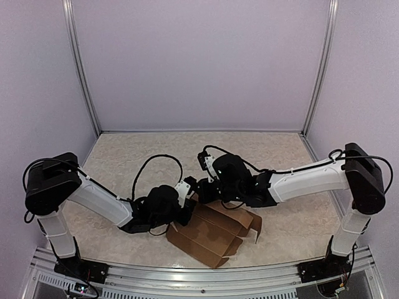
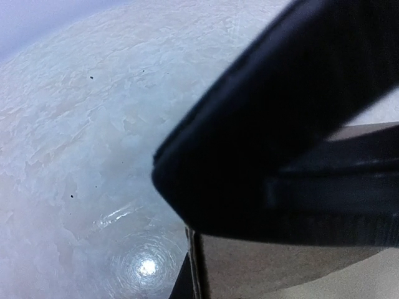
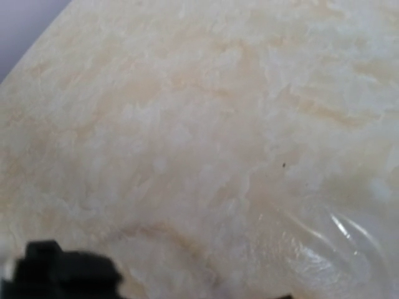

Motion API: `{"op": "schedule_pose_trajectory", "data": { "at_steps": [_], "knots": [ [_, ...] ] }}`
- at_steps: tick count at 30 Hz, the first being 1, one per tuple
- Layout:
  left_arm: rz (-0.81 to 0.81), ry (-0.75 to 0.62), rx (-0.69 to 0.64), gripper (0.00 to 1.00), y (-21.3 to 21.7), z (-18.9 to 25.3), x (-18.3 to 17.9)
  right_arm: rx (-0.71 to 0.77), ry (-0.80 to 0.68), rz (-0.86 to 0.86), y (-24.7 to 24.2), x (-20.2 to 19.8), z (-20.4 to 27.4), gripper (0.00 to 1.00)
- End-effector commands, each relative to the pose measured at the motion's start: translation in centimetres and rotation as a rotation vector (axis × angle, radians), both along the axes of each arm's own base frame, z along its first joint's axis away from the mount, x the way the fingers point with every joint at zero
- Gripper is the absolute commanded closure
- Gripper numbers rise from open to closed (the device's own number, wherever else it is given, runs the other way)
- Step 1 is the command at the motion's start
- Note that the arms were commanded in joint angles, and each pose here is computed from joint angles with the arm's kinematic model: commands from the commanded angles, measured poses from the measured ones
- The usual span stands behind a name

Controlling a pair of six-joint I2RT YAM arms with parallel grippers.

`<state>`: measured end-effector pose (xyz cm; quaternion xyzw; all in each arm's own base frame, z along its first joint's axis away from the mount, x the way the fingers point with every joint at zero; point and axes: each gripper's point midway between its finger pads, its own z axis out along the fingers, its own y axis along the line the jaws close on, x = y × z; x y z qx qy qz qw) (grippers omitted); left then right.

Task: Fold the paper box

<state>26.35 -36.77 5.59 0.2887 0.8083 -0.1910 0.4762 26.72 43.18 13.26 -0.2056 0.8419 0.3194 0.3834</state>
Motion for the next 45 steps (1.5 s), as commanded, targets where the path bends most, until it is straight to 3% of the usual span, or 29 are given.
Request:
{"op": "schedule_pose_trajectory", "data": {
  "at_steps": [1,22,29,38,41,45],
  "knots": [
    [-0.026,-0.006,0.031,1.00,-0.8,-0.2,-0.5,0.007,-0.033,-0.025,-0.6,0.2,1.4,1.00],
    [-0.027,0.006,0.062,0.97,-1.9,-0.7,-0.5,-0.049,0.023,-0.025,-1.8,-0.6,-5.1,1.00],
    [-0.023,0.010,0.070,0.81,-2.1,-1.1,-0.3,-0.044,0.018,-0.028,-2.1,-0.7,-4.9,1.00],
    [-0.005,0.000,0.060,0.72,-2.7,-1.0,0.3,-0.030,0.020,-0.028,-2.3,-0.9,-4.5,1.00],
    [-0.001,-0.002,0.061,0.73,-3.0,-1.1,0.5,-0.023,0.024,-0.028,-2.4,-1.0,-4.4,1.00],
    [-0.001,0.000,0.066,0.85,-3.1,-1.4,0.6,-0.014,0.029,-0.034,-2.5,-1.1,-4.4,1.00]
  ]
}}
